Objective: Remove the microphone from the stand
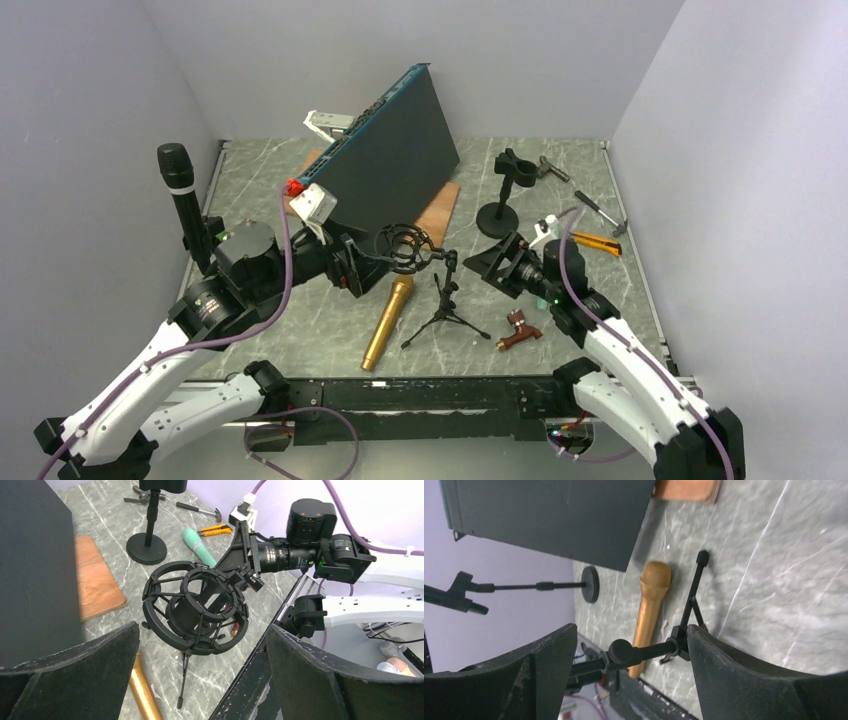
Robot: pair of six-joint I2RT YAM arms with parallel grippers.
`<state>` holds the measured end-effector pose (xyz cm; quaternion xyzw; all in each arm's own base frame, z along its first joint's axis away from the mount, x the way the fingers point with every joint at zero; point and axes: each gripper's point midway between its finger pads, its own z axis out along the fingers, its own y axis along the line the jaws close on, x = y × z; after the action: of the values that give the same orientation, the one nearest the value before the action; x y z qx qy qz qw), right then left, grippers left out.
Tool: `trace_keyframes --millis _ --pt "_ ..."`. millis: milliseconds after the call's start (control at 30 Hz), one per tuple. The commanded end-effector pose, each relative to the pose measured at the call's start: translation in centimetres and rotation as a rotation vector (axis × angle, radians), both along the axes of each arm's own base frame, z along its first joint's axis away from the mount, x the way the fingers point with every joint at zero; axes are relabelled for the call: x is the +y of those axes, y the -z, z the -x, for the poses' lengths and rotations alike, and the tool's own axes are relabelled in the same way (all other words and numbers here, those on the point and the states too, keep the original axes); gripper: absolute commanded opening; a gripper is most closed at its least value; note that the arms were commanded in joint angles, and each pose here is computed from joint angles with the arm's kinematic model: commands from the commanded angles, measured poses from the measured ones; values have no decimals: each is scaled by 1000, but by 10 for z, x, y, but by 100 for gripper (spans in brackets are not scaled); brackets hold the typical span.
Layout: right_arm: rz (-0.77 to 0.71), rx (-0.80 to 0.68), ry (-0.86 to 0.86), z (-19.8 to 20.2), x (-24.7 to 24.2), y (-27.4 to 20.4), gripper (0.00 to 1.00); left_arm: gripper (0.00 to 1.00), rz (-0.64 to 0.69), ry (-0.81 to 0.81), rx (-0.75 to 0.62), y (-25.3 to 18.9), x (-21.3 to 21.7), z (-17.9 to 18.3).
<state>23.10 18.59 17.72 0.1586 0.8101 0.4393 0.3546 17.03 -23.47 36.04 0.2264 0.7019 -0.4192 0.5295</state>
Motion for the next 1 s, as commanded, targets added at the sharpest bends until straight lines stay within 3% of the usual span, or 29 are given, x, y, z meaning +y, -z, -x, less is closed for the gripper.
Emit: trace_keyframes --millis 0,100,300,900,967 --pt "-179 92 -88 5 26 -15 82 99 21 5 -12 -5 1 2" --pt "-174 244 11 0 20 -4 81 99 20 1 -21 -6 2 1" --pt "-115 272 124 -8 5 -15 76 99 20 4 -15 -2 1 2" --pt "-92 393 68 11 38 3 69 99 37 0 -24 -6 3 3" --pt "-89 407 58 14 42 8 64 99 38 -6 -25 -5 4 3"
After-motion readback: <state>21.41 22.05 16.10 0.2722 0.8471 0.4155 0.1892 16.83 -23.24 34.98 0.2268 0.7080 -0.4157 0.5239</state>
